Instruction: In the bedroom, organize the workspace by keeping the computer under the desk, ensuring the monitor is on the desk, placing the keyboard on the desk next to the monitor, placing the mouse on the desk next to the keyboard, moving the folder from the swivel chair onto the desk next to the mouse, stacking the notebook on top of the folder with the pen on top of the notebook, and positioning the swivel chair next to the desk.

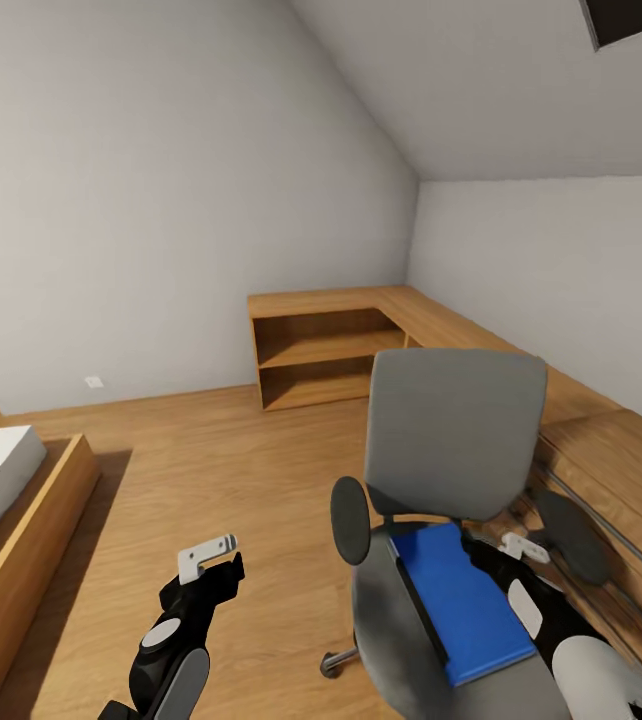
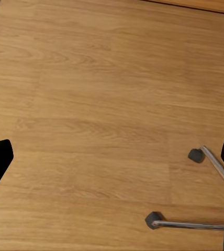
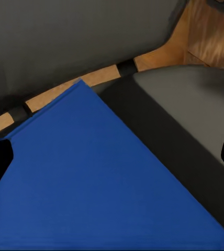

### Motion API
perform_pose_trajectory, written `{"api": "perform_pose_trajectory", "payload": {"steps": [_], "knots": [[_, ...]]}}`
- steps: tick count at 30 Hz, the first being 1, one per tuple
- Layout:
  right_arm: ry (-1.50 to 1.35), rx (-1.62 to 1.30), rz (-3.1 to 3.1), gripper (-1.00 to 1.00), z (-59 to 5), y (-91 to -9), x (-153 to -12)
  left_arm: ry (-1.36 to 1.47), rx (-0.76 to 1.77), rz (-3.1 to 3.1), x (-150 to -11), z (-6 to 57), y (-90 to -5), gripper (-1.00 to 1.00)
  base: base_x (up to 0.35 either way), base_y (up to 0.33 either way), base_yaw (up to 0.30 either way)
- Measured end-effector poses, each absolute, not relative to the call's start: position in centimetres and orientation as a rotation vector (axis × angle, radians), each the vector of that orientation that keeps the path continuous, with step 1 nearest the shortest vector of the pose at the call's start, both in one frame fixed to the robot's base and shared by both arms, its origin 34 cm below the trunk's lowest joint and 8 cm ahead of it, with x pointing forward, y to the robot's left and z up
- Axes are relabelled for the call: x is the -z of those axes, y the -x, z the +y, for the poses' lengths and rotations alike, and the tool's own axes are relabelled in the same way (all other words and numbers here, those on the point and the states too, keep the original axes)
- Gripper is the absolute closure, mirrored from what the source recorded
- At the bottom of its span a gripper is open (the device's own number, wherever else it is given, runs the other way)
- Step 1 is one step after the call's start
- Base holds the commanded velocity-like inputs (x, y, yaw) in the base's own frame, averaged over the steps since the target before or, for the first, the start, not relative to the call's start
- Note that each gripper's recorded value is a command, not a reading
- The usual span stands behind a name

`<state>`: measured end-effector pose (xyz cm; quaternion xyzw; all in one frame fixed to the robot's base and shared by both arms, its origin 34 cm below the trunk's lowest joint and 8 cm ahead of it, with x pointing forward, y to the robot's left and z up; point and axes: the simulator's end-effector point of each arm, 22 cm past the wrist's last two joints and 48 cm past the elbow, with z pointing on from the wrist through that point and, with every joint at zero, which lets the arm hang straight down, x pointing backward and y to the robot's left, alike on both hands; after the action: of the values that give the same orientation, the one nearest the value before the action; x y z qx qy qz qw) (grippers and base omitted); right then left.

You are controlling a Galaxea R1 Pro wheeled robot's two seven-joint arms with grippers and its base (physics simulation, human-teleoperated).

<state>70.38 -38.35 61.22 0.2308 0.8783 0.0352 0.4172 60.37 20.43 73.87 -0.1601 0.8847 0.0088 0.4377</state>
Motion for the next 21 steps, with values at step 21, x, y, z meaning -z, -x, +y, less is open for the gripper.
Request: {"api": "perform_pose_trajectory", "payload": {"steps": [21], "knots": [[-0.582, -0.091, 2.223, -1.0, -38.0, -69.5, -56.6, 0.395, -0.02, 2.2, -70.0, 20.3, -60.0, -1.0, 0.0, 0.0, 0.0]]}}
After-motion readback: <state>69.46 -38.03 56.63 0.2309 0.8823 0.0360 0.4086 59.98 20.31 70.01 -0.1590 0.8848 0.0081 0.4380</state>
